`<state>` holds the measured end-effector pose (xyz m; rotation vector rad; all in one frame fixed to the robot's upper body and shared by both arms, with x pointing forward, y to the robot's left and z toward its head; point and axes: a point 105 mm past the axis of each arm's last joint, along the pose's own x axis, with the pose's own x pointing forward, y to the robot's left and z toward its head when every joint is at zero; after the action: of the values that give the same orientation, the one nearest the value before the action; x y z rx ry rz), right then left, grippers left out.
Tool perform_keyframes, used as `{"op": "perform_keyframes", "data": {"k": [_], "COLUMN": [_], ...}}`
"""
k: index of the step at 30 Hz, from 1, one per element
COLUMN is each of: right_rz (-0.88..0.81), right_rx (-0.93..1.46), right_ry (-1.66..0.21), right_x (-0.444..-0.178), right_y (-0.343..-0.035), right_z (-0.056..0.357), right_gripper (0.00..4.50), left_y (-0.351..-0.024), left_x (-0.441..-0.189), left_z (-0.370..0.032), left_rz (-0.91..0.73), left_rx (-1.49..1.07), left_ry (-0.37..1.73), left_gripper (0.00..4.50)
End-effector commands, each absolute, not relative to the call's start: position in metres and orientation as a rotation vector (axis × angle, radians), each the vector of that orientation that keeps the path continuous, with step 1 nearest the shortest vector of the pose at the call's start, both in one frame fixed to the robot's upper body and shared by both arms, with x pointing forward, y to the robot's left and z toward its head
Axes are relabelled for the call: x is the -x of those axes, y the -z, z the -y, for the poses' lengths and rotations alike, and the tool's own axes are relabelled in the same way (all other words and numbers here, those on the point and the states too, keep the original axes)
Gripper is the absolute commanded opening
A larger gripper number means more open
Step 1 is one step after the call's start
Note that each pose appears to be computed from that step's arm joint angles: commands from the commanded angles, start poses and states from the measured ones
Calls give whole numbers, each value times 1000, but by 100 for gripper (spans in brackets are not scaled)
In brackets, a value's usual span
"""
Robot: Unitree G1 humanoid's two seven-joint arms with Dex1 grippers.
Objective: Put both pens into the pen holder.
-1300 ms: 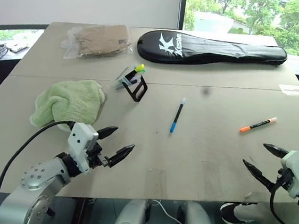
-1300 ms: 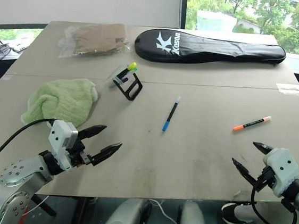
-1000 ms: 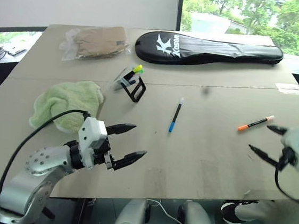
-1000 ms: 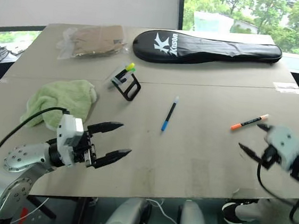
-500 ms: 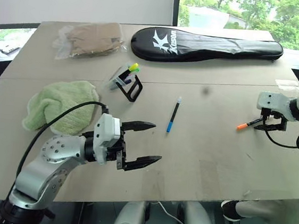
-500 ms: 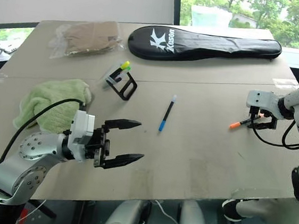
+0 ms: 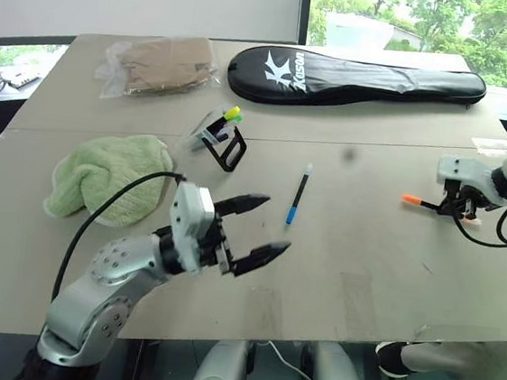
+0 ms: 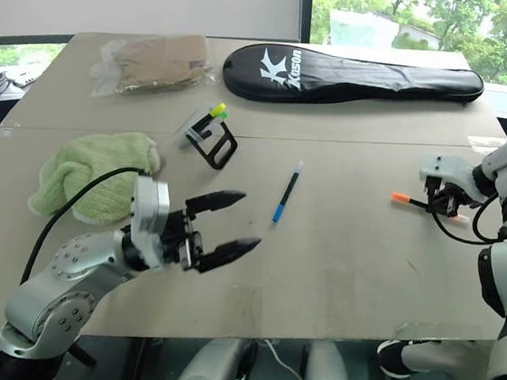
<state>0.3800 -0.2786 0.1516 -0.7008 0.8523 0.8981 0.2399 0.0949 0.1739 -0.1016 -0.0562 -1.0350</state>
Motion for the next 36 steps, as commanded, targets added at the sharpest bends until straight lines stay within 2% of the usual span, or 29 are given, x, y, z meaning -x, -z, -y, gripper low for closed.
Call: {"op": "perform_keyframes", "data": {"k": [1,3,6,9,14,17,25,27,29,30,31,32,33,36], "right_rz": [-634,-524,-424,-331,-266,-267,-298,-297,-293,-290,-289,-288,-289,-293], "right_rx": [391,275,159,126,124,152,231,228,220,217,216,216,217,229], "right_ry": [-1011,-1069,-1051,-1059,-1052,-1096,-1170,-1172,-1168,-1167,-1168,-1173,-1178,-1197], "right_x": [-385,-376,-357,-326,-298,-285,-266,-265,-265,-265,-265,-265,-264,-263], "right_y": [-189,-203,-214,-220,-223,-223,-208,-207,-207,-207,-207,-207,-207,-206], "right_z": [237,206,169,123,90,83,68,66,64,64,64,64,64,63], "right_gripper": [1,1,1,1,1,0,0,0,0,0,0,0,0,0], "left_y": [-184,-192,-199,-204,-206,-211,-209,-208,-209,-209,-207,-205,-204,-204], "left_x": [-247,-248,-253,-268,-278,-281,-272,-268,-268,-268,-268,-267,-265,-268], "left_z": [-95,-91,-90,-92,-90,-87,-78,-77,-80,-82,-83,-82,-81,-80], "left_rz": [-43,-64,-74,-82,-102,-99,-122,-127,-108,-108,-113,-123,-129,-119], "left_rx": [279,400,479,593,613,622,636,626,631,623,613,610,607,596], "left_ry": [1013,1053,1055,1022,1038,1065,1158,1179,1177,1173,1160,1166,1174,1161], "left_gripper": [450,450,450,450,450,371,3,3,60,76,123,123,190,195]}}
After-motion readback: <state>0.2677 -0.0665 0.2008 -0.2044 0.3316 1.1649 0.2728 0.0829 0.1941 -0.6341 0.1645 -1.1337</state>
